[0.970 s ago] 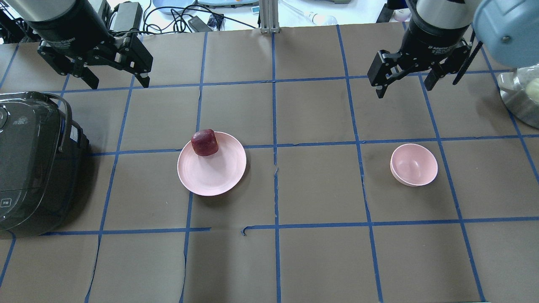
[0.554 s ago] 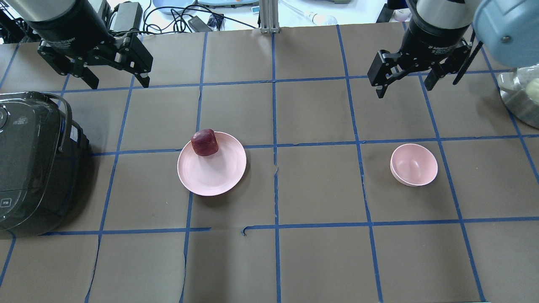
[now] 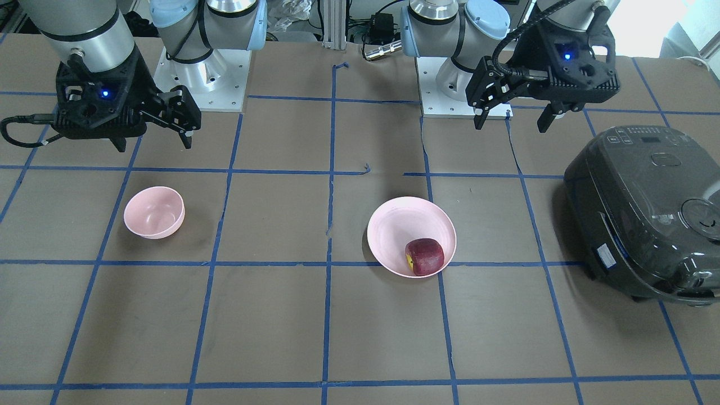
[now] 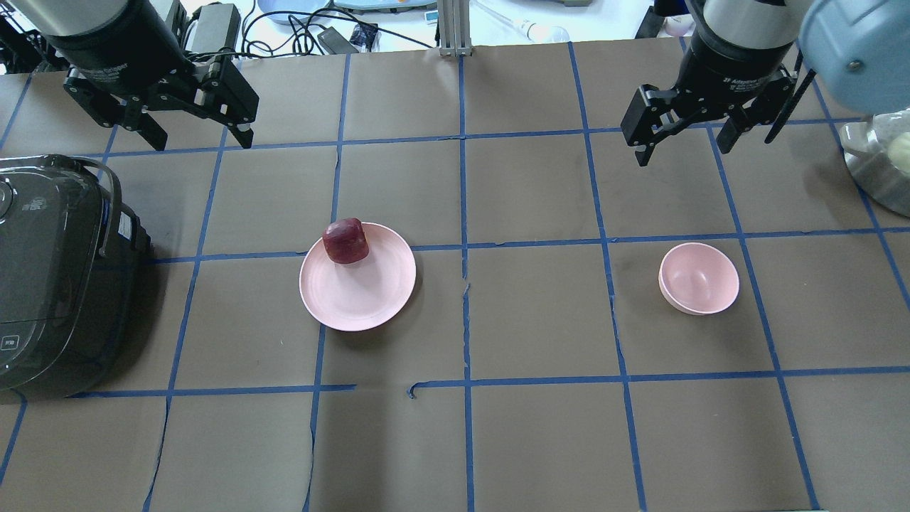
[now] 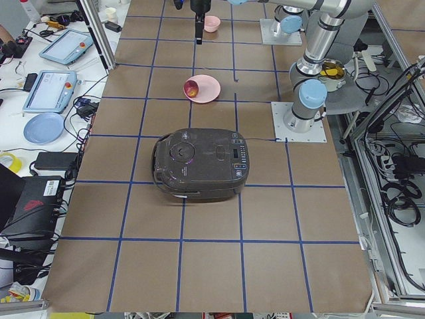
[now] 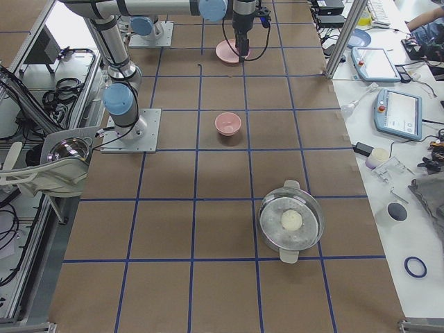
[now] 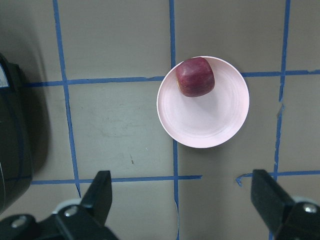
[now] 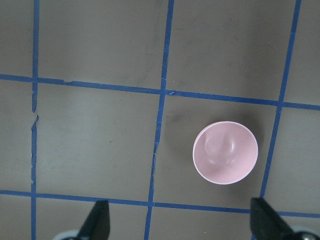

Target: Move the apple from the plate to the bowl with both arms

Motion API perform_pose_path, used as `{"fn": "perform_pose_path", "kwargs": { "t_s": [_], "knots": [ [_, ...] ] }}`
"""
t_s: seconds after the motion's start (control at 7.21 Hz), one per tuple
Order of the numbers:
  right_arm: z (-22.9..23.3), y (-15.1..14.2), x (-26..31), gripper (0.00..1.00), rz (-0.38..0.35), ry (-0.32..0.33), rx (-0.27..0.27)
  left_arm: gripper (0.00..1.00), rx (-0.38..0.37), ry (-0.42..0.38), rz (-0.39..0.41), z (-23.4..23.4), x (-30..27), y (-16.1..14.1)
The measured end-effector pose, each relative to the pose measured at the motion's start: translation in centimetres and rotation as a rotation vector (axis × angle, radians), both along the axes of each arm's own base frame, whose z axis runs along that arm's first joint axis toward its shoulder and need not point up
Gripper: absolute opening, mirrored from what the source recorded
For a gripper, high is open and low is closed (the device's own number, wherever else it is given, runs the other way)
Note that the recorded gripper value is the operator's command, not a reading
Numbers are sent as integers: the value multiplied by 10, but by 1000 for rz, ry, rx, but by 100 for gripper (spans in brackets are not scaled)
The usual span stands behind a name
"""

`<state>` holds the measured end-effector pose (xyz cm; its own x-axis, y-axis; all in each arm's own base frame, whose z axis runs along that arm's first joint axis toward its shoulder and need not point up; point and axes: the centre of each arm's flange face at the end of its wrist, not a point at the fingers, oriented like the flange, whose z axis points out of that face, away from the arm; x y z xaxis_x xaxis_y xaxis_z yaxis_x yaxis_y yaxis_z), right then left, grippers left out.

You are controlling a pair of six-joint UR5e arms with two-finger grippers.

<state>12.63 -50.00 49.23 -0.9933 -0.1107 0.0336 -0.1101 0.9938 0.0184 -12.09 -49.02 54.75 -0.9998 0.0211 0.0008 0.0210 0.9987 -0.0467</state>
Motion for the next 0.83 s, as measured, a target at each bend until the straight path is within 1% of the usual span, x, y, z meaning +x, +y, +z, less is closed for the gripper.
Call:
{"fn": "perform_pose_path", "kwargs": {
  "t_s": [0.83],
  "knots": [
    [-1,-1,0,100,5,0,0,100,2,0,0,-2,0,-2]
  ]
}}
